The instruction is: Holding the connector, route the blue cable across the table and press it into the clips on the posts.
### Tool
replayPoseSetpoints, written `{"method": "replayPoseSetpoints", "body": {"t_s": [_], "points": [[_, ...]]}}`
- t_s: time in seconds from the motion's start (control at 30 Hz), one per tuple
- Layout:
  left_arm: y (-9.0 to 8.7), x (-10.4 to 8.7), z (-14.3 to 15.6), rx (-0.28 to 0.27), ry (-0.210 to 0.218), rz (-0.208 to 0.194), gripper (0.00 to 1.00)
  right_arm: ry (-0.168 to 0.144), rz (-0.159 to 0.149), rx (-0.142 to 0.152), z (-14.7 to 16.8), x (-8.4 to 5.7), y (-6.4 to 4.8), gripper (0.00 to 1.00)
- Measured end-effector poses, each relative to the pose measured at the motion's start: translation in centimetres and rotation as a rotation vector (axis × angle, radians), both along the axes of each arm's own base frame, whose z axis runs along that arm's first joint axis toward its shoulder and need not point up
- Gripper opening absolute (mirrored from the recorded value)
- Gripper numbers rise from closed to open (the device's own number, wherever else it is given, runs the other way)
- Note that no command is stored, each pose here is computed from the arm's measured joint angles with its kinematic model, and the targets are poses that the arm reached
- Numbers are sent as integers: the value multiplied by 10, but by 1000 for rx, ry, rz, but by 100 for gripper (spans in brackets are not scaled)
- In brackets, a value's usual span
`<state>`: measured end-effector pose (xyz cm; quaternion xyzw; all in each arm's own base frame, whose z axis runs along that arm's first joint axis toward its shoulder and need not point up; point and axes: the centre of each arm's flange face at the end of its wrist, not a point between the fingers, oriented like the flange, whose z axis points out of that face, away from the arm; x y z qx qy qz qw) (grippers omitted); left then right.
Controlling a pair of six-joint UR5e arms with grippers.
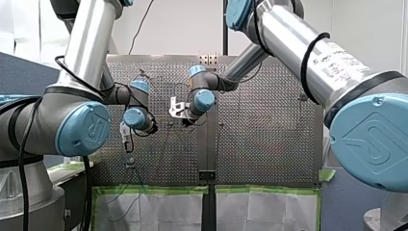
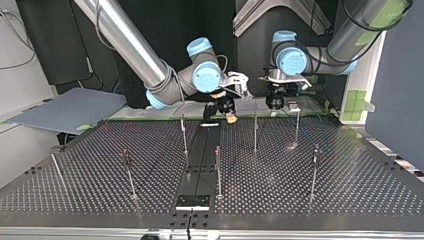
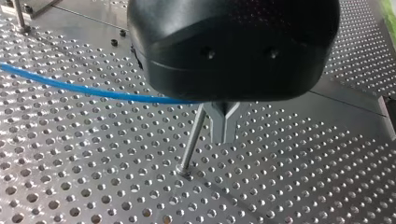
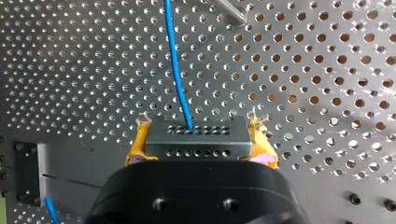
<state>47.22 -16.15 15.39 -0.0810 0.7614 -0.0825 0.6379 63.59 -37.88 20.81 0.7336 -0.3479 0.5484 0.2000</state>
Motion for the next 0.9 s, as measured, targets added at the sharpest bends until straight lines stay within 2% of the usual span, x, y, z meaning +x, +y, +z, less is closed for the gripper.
{"method": "replayPoseSetpoints", "body": {"t_s": [0.23, 0.4, 0.57, 0.77, 0.9], "points": [[4, 16, 6, -30, -34, -11, 2, -18, -8, 1, -2, -1, -5, 0], [3, 22, -5, -27, -7, -28, 2, -8, -8, 11, -13, 0, -6, 0], [4, 27, -20, -22, 16, -24, 2, 1, -12, 19, -23, -1, -9, 0], [6, 34, -19, -28, 11, -19, 2, -10, -27, 11, -24, -6, -20, 0], [9, 46, -9, -33, -13, -13, 2, -23, -39, 2, -23, -10, -30, 0]]}}
